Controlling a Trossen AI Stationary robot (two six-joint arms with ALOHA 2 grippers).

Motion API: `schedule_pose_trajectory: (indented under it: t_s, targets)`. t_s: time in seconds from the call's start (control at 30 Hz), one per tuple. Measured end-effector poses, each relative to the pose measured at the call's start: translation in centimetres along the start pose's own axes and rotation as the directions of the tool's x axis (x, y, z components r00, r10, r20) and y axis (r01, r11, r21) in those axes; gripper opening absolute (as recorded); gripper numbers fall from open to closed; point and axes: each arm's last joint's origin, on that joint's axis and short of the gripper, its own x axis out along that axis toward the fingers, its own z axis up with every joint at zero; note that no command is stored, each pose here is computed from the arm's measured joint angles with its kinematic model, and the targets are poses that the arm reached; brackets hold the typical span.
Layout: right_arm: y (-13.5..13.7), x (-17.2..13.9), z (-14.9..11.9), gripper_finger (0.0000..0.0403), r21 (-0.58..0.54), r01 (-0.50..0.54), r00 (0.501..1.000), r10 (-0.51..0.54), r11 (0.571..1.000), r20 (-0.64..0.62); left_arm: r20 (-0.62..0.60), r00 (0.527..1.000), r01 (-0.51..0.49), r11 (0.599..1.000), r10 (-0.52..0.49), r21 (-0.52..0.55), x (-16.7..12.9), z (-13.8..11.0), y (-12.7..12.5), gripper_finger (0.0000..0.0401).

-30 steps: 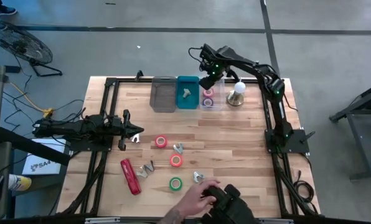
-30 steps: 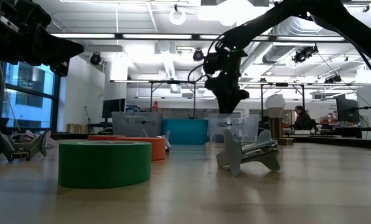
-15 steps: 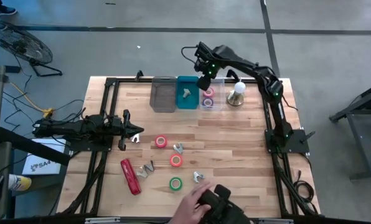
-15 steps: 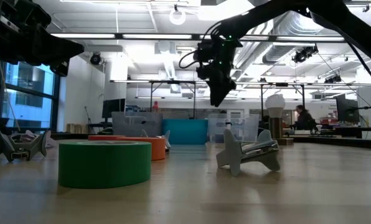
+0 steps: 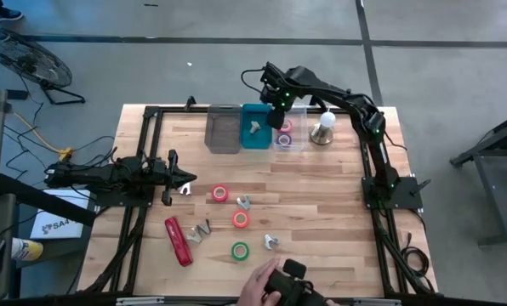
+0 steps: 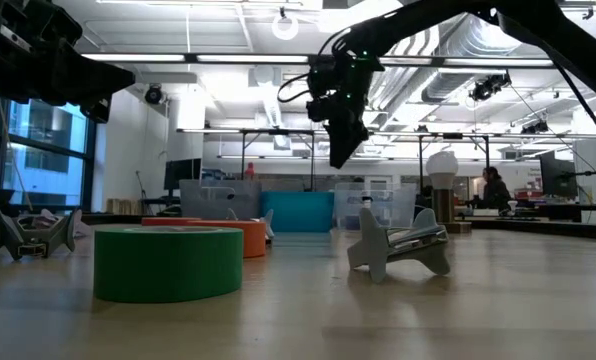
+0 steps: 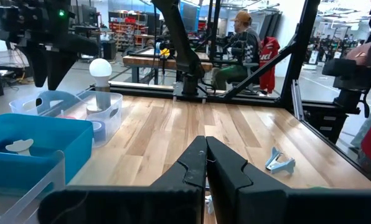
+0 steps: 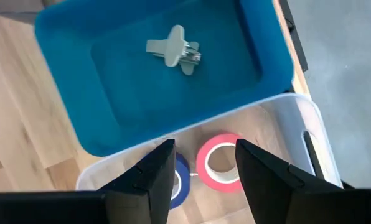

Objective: Pick and place Stapler, Stapler remover, tape
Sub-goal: Put the bottom blue staple remover into the blue bin

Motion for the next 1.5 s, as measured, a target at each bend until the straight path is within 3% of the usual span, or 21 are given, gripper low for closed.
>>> schedule_pose_trajectory:
  t_s: [0.67,1.23,1.5]
  targets:
    - [5.0,-0.7,0.7,0.016,-0.145,-0.019,1.0,0.02,0.989,0.006,0.0,1.0,0.0,1.0,0.0,0.0,0.0,0.0,0.0,0.0005]
    - [7.1,-0.9,0.6,0.016,-0.201,-0.08,0.997,0.078,0.976,-0.019,0.0,1.0,0.0,1.0,0.0,0.0,0.0,0.0,0.0,0.0005]
    - [7.7,-1.4,-0.7,0.016,-0.227,-0.06,0.998,0.066,0.972,0.017,0.0,1.0,0.0,1.0,0.0,0.0,0.0,0.0,0.0,0.0005]
